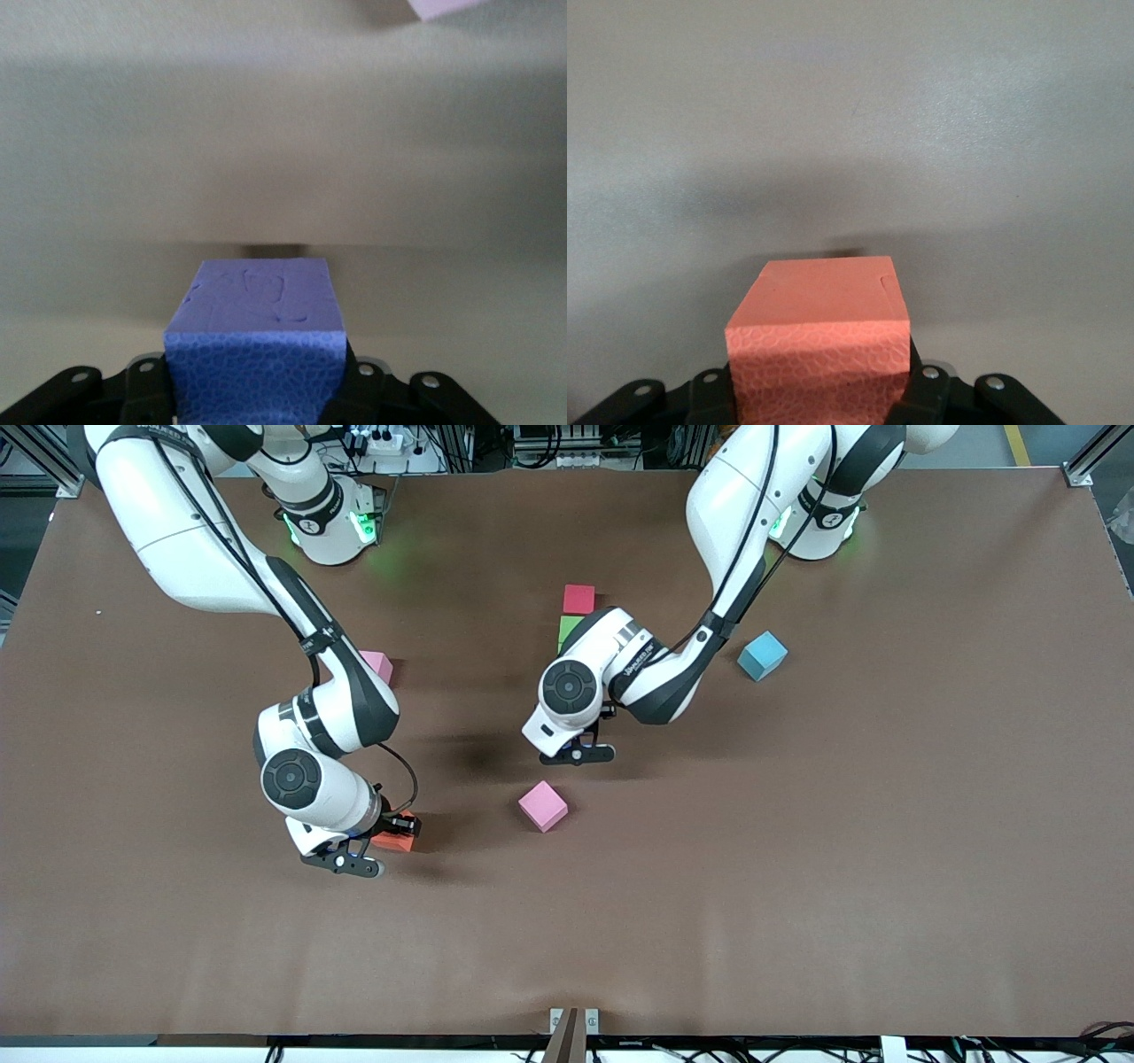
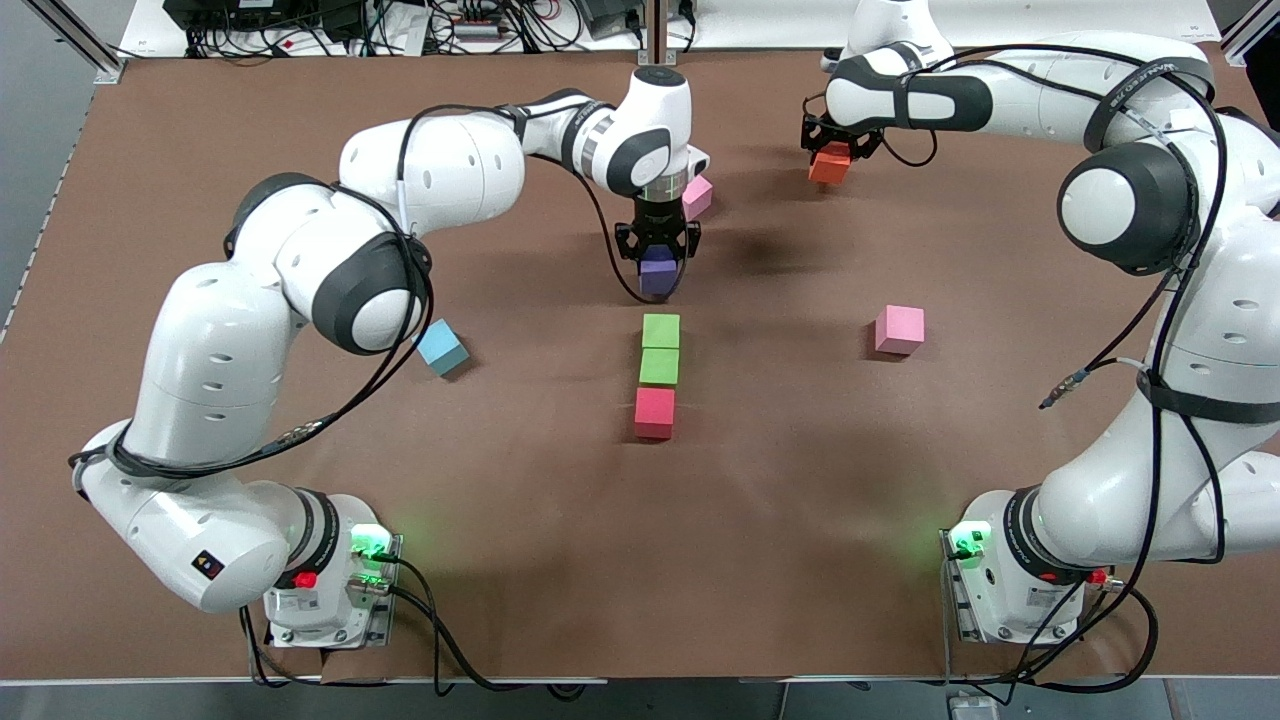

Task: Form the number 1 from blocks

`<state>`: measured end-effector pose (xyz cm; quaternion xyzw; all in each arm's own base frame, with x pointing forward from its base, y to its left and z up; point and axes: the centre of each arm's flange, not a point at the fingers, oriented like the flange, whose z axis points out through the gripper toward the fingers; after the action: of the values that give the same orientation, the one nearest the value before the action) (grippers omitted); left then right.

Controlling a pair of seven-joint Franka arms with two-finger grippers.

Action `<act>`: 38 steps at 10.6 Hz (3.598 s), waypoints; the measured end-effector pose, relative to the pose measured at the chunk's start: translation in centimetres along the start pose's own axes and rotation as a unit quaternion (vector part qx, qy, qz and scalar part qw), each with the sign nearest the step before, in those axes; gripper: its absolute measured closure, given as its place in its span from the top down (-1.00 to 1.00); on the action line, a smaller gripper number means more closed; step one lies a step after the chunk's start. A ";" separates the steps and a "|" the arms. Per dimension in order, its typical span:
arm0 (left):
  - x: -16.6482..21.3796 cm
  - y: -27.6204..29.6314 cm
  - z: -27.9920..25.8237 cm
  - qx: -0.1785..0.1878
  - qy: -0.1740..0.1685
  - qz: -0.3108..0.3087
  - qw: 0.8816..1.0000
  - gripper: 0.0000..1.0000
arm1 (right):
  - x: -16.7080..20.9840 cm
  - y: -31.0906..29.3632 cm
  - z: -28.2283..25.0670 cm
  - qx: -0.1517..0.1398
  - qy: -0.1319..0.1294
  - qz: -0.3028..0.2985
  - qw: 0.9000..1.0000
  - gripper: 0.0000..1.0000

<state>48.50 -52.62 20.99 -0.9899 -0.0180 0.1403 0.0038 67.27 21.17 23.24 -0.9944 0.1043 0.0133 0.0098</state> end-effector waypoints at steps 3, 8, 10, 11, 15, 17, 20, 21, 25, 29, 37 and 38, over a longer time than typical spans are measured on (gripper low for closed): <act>-2.5 0.4 1.9 -0.003 0.007 0.020 1.000 0.19 | -0.2 -0.4 0.0 0.000 0.000 -0.003 1.000 0.22; -3.7 0.3 3.0 -0.002 0.009 0.027 1.000 0.19 | -0.7 -1.1 0.1 -0.001 -0.002 -0.010 1.000 0.22; -3.7 0.3 2.9 -0.004 0.010 0.020 1.000 0.33 | -1.2 -1.8 0.2 -0.004 -0.005 -0.016 1.000 0.22; -3.8 0.4 2.9 -0.005 0.010 0.014 1.000 0.38 | -1.5 -2.2 0.2 -0.005 -0.007 -0.019 1.000 0.22; -3.9 0.8 0.9 -0.023 0.021 -0.008 0.999 1.00 | -3.1 -4.4 -0.1 -0.011 -0.012 -0.039 0.999 0.22; -3.6 -0.3 -8.1 -0.061 0.056 -0.036 0.996 1.00 | -5.0 -6.4 -0.2 -0.020 -0.020 -0.058 0.998 0.22; -1.2 -12.5 -27.2 -0.101 0.129 -0.074 0.984 1.00 | -11.6 -13.8 -0.6 -0.022 -0.016 -0.082 0.996 0.22; -0.8 -16.7 -30.9 -0.106 0.146 -0.086 0.980 1.00 | -14.8 -17.1 -0.8 -0.017 -0.009 -0.084 0.996 0.22; 1.1 -29.6 -35.8 -0.030 0.162 -0.053 0.985 1.00 | -23.2 -24.0 -0.5 -0.007 0.002 -0.087 0.996 0.22; 2.8 -36.6 -35.3 0.009 0.137 -0.012 0.990 1.00 | -23.8 -24.5 2.9 -0.001 -0.004 -0.089 0.996 0.22; 1.5 -36.6 -34.2 0.032 0.082 0.037 0.995 1.00 | -25.5 -25.4 4.4 -0.002 -0.017 -0.083 0.996 0.22; 1.5 -36.7 -34.2 0.032 0.081 0.037 0.995 1.00 | -25.8 -25.5 4.5 -0.001 -0.019 -0.081 0.997 0.22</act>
<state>58.20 -15.97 53.88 -0.9974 0.0239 0.0598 0.0321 47.24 51.56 19.90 -0.9992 0.0231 0.0318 0.0120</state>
